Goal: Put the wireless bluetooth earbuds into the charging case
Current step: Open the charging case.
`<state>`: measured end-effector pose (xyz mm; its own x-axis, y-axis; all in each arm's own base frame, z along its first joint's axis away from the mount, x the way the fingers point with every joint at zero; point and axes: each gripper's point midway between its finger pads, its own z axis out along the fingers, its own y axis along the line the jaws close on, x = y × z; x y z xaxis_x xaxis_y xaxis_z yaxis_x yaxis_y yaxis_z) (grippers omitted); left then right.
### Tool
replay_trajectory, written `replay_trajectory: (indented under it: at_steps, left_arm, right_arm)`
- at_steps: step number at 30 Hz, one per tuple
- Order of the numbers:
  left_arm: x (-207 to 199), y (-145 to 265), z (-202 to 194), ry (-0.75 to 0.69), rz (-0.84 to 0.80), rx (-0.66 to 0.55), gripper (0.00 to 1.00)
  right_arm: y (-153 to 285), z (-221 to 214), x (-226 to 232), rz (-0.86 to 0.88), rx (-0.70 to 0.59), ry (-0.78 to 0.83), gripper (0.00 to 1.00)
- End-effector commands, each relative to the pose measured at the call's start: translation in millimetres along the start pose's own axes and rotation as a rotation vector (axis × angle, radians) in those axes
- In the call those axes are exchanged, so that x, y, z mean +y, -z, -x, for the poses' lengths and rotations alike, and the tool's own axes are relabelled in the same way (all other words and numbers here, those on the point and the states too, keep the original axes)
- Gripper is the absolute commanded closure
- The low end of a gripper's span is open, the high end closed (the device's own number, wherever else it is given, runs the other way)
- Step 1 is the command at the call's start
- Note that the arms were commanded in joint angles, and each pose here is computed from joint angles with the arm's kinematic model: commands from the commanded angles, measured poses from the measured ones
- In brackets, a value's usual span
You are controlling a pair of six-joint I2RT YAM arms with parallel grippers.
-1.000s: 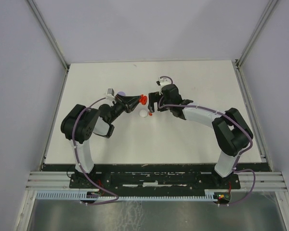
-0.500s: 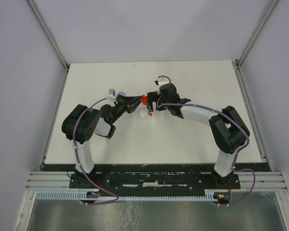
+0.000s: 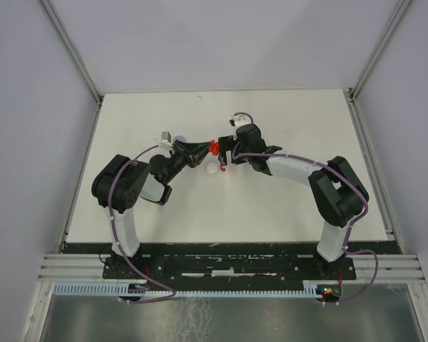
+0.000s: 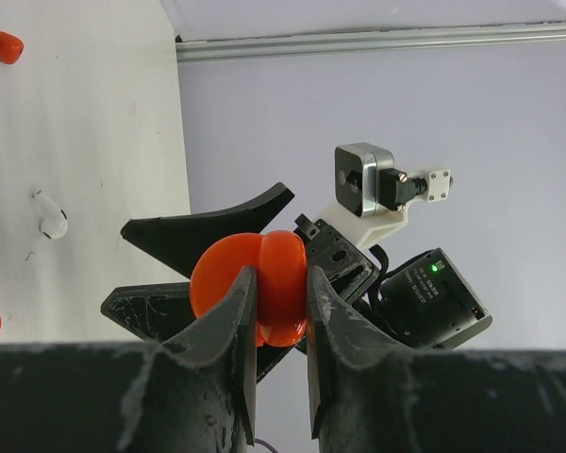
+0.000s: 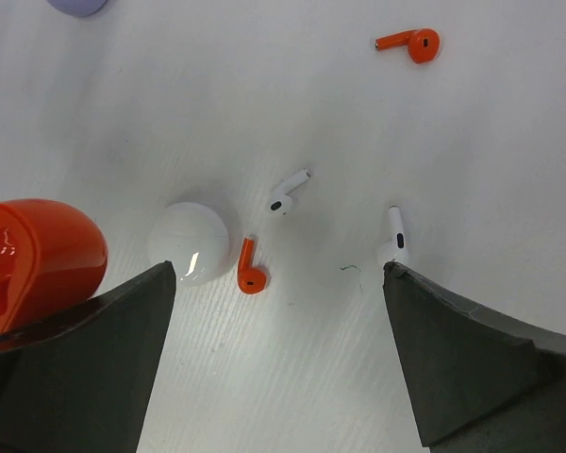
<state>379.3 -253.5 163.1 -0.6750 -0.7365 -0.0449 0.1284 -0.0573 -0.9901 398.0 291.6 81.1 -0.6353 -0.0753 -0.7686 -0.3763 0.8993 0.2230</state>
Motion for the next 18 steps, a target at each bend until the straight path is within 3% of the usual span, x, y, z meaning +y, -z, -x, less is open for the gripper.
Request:
replay_trajectory:
  at_steps: [1, 8, 18]
  left_arm:
    - [-25.0, -7.3, -11.1, -0.082, -0.085, 0.034, 0.74]
    - [-25.4, -8.6, -13.0, -0.082, -0.087, 0.039, 0.69]
    - [-25.4, -8.9, -13.4, -0.081, -0.086, 0.039, 0.70]
  right_arm:
    - [-2.0, 32.5, 15.0, 0.033, -0.085, -0.005, 0.01]
    - [-5.1, 31.7, 15.3, 0.035, -0.081, -0.006, 0.01]
    - [-2.0, 32.4, 13.6, 0.028, -0.085, -0.003, 0.01]
